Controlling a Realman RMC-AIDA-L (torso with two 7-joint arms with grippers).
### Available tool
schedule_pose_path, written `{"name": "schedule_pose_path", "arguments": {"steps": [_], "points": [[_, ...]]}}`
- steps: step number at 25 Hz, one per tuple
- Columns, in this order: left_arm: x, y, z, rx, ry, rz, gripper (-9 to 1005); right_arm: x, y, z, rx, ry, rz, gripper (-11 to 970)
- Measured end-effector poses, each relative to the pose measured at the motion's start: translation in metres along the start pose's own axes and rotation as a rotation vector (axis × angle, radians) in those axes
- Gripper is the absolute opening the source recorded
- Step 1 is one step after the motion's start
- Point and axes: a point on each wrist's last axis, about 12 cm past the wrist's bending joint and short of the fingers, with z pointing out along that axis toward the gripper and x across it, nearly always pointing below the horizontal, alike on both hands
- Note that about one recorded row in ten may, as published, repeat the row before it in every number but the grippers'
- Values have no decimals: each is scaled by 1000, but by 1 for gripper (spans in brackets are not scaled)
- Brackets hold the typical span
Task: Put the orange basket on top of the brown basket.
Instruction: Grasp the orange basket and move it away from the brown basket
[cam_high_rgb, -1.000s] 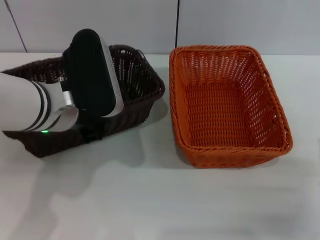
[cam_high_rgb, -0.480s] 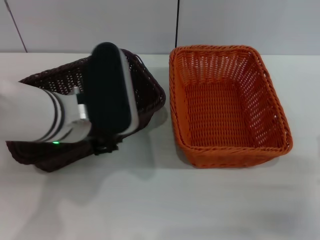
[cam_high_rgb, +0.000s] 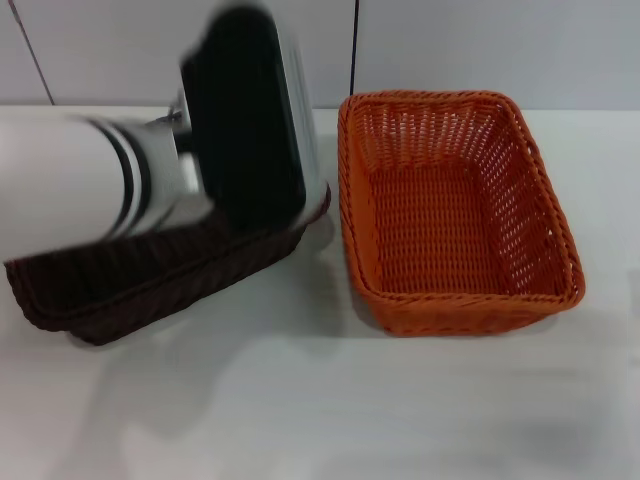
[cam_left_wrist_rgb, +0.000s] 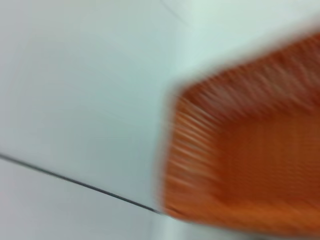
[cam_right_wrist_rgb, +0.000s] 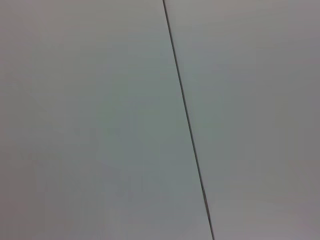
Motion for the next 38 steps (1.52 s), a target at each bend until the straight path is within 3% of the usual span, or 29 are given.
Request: {"name": "schedule_pose_path", "arguments": {"steps": [1, 2, 3, 4, 5, 6, 7, 9, 11, 12, 13, 15, 16, 17, 18, 21, 22, 23, 26, 28, 29, 30, 32, 33, 36, 37, 38], "points": [[-1, 3, -2, -32, -19, -18, 591, 0, 0, 0, -1, 0, 1, 691], [4, 13, -7, -165, -93, -104, 592, -1, 2, 0, -1, -7, 8, 690], [4, 13, -7, -165, -93, -104, 593, -1, 2, 0, -1, -7, 8, 690], [11, 19, -9, -281, -155, -162, 594, -2, 3, 1, -2, -12, 13, 690], [13, 20, -10, -311, -169, -176, 595, -3, 5, 2, -4, -19, 19, 690], [22, 24, -13, -436, -241, -237, 597, -5, 6, 3, -8, -25, 22, 690], [40, 24, -14, -602, -341, -341, 598, -7, 9, 6, -17, -35, 27, 690], [49, 21, -12, -663, -384, -384, 600, -8, 10, 8, -21, -41, 30, 691], [68, 14, -13, -826, -493, -451, 602, -9, 11, 11, -26, -50, 35, 691], [83, 10, -19, -961, -570, -491, 611, -11, 12, 14, -36, -57, 46, 691], [83, 10, -19, -961, -570, -491, 620, -11, 12, 14, -36, -57, 46, 691], [105, 3, -25, -1073, -600, -583, 638, -13, 13, 16, -57, -67, 67, 691], [120, -3, -25, -1103, -594, -644, 647, -14, 14, 17, -73, -73, 78, 691], [149, -19, -23, -1135, -579, -749, 647, -16, 16, 19, -99, -82, 87, 691], [149, -19, -23, -1135, -579, -749, 647, -16, 16, 19, -99, -82, 87, 691], [193, -44, -29, -1197, -590, -872, 647, -20, 23, 22, -146, -99, 86, 691], [216, -57, -32, -1216, -561, -940, 647, -23, 29, 25, -177, -111, 90, 691], [216, -57, -32, -1216, -561, -940, 647, -23, 29, 25, -177, -111, 90, 692], [245, -78, -35, -1221, -476, -1016, 646, -28, 35, 29, -214, -119, 101, 692], [256, -88, -37, -1222, -432, -1033, 646, -34, 41, 34, -266, -88, 121, 692], [260, -94, -39, -1223, -409, -1038, 646, -45, 50, 43, -356, -25, 143, 692], [263, -98, -40, -1223, -394, -1041, 646, -45, 50, 43, -356, -25, 143, 692], [268, -107, -43, -1222, -360, -1044, 646, -68, 70, 60, -514, 96, 133, 691], [268, -107, -43, -1222, -360, -1044, 646, -68, 70, 60, -514, 96, 133, 691], [269, -109, -43, -1220, -349, -1045, 646, -100, 92, 76, -629, 214, 77, 690], [269, -109, -43, -1220, -349, -1045, 646, -120, 103, 86, -677, 317, 0, 690], [269, -109, -43, -1220, -349, -1045, 646, -120, 103, 86, -677, 317, 0, 690]]}}
